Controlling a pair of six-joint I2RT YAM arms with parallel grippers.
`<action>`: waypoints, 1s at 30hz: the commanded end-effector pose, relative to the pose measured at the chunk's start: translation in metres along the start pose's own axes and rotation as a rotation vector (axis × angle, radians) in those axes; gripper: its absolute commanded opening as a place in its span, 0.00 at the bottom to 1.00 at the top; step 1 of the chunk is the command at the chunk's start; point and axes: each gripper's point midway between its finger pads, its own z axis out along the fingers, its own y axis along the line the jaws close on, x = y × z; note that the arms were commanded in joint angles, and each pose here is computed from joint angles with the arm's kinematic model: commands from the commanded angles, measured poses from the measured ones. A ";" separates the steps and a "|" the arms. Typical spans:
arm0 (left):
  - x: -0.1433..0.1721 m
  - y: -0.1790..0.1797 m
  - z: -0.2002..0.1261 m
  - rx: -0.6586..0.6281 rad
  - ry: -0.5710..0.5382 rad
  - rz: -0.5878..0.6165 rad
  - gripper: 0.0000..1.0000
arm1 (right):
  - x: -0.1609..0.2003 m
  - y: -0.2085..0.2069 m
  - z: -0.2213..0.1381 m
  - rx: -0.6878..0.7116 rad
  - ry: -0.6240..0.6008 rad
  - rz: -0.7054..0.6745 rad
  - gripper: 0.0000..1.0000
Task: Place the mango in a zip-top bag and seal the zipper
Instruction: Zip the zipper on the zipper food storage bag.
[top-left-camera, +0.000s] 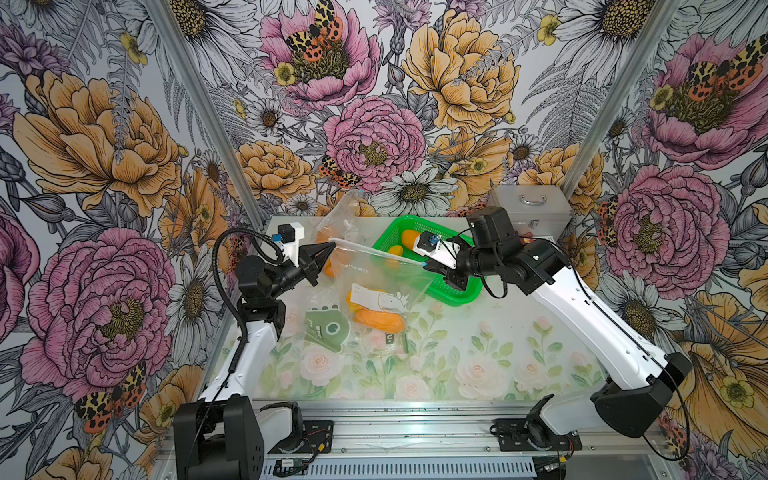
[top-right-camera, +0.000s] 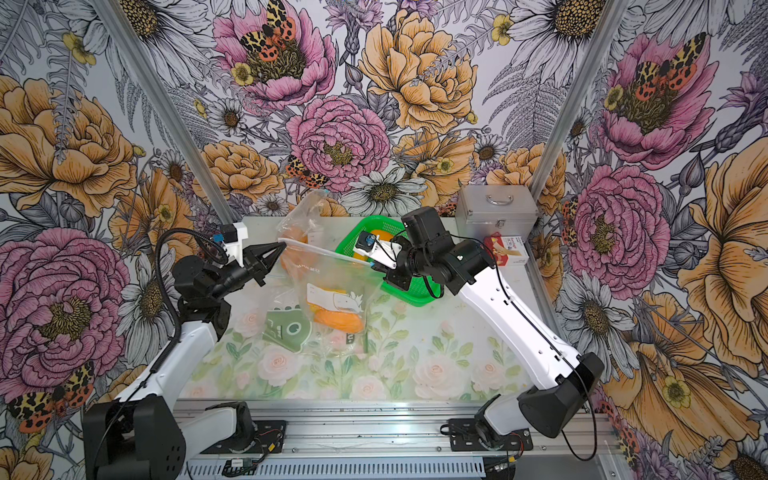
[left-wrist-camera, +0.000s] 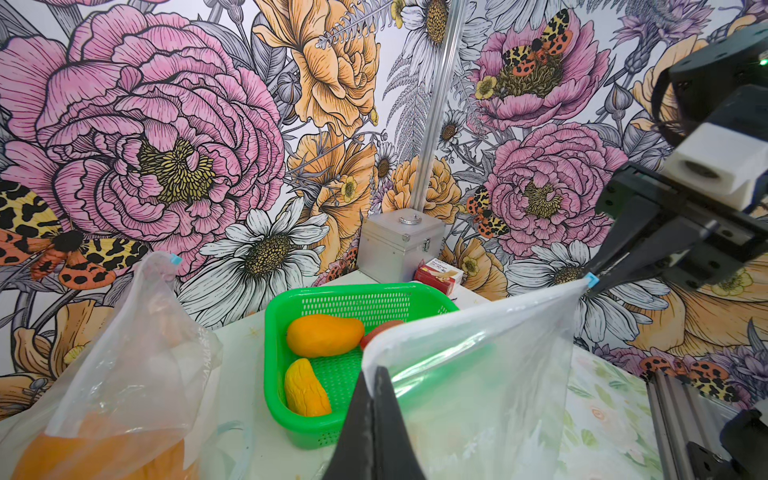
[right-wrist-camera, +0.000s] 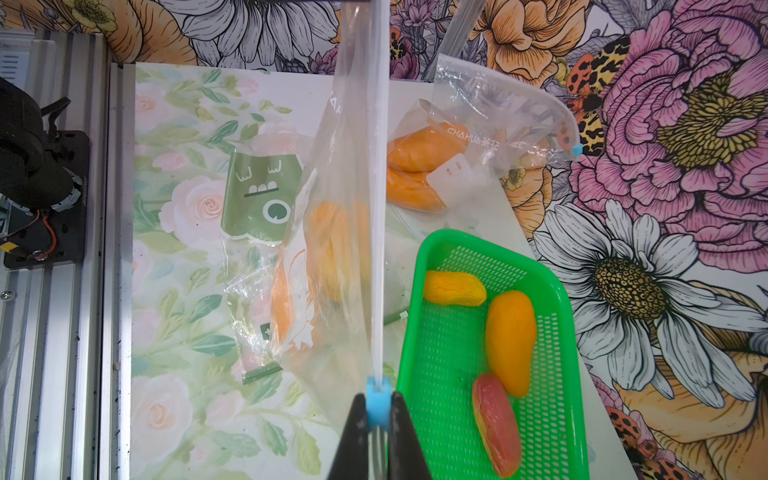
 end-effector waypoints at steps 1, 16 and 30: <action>-0.012 0.007 -0.006 -0.041 -0.036 0.068 0.19 | 0.037 0.005 -0.021 -0.004 0.138 0.084 0.01; 0.008 -0.106 0.068 0.259 0.139 0.394 0.99 | 0.010 0.013 -0.012 -0.068 0.061 0.066 0.00; 0.053 -0.138 0.089 0.470 0.387 0.456 0.99 | 0.001 0.017 -0.013 -0.054 0.058 0.027 0.05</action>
